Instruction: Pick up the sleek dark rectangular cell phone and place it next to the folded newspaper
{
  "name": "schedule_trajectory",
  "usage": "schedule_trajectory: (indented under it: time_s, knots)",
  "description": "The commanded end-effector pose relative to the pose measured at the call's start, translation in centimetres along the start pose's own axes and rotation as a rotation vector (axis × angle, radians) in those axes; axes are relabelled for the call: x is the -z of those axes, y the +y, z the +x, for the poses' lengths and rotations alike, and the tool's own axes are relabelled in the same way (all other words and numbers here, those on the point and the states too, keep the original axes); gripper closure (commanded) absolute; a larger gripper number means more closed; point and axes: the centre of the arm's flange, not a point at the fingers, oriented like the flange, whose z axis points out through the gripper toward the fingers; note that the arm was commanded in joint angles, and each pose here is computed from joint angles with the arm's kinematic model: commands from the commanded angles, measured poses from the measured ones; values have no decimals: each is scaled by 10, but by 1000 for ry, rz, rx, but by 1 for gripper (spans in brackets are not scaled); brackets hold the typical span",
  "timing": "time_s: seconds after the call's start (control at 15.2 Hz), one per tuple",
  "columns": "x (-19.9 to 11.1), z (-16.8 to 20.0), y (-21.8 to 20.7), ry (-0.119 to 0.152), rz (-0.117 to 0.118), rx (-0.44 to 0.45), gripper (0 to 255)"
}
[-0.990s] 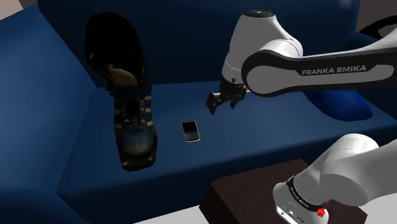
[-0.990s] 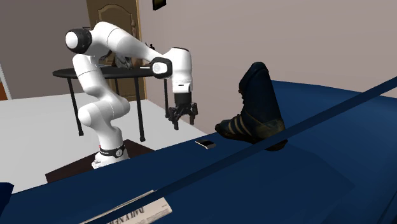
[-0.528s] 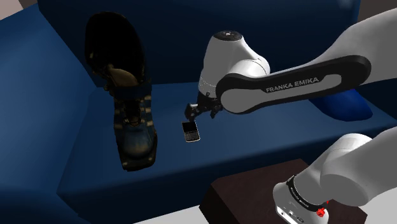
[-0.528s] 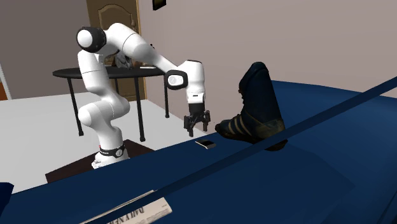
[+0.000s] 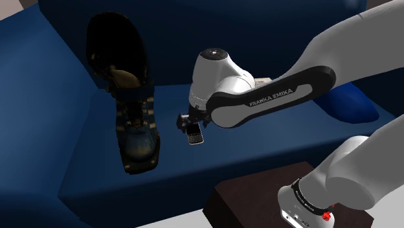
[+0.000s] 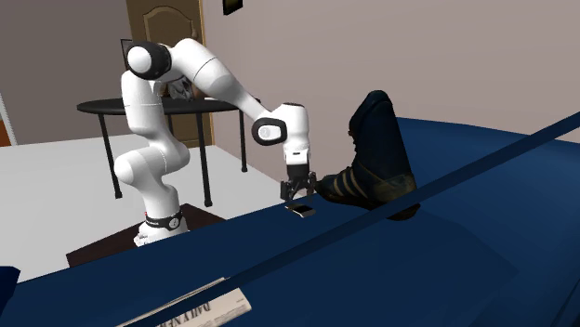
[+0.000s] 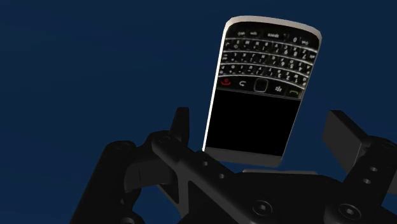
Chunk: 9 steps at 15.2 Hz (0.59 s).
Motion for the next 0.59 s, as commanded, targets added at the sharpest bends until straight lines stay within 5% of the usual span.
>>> schedule_trajectory:
  time_s: [0.0,0.53]
  knots:
    - [-10,1,0,0,1,0,0]
    - [-18,1,0,0,1,0,0]
